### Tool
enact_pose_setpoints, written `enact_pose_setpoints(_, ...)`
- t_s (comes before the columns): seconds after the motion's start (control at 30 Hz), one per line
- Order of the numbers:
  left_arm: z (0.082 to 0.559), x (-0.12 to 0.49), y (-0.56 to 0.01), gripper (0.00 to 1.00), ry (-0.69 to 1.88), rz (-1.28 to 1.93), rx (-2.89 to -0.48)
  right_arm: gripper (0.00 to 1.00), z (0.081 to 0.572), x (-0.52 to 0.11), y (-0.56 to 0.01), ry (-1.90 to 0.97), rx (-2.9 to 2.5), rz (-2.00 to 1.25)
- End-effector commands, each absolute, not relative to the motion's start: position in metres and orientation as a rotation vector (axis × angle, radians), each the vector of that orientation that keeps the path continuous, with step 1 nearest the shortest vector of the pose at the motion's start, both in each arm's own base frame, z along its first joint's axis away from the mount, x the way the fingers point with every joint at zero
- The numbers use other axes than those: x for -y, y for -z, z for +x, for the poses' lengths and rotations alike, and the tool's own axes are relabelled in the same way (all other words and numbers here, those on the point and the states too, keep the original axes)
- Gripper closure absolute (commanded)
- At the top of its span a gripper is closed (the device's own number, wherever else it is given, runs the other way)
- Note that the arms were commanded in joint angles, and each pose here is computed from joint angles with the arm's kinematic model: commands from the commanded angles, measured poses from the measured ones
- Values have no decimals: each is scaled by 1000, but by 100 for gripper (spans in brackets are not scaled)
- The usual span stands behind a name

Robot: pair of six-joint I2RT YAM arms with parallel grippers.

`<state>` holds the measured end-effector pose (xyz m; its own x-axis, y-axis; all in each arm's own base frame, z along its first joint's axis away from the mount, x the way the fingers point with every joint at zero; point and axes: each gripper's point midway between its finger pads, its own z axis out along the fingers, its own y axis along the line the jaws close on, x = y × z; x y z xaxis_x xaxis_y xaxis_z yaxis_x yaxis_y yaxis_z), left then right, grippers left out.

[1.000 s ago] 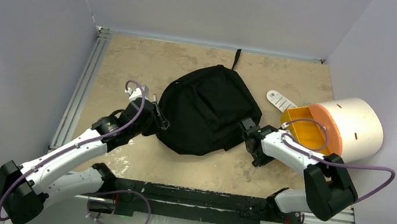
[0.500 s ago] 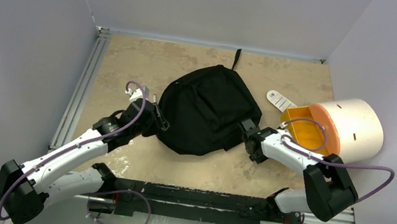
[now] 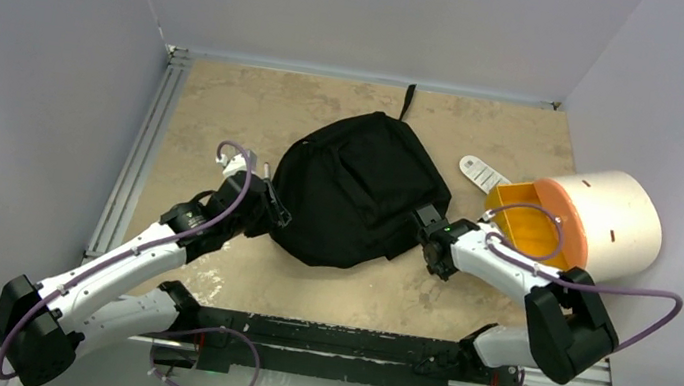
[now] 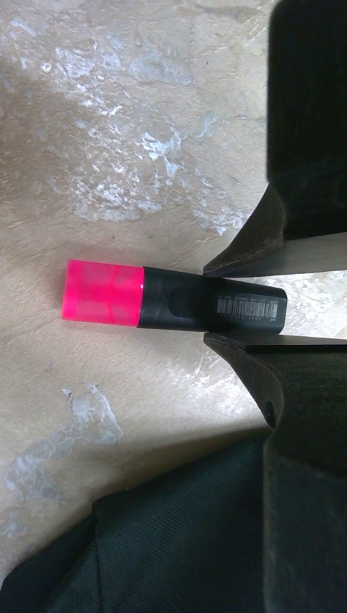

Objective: Pack the student bag
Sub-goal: Pick up the stationery from the center of the board.

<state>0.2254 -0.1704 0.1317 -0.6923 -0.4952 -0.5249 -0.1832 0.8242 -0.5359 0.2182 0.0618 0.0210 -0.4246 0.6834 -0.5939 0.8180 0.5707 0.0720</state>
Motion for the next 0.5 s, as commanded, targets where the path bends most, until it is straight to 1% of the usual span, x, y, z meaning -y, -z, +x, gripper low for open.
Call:
enact_pose_setpoints(0.0,231,172,-145,58,626,-502,-2268,77,223,-58,-51,291,-2168,1222)
enact_pose_setpoints(0.2,231,174,-154,58,653,-488,-2255,79,239,-63,-95,184,-2115,1161)
enact_pose_setpoints(0.33,230,178,-160,57,681,-475,-2249,86,251,-80,-116,9,-2133,1040)
enact_pose_setpoints(0.47,230,185,-175,54,738,-447,-2231,86,261,-100,-146,-199,-2113,849)
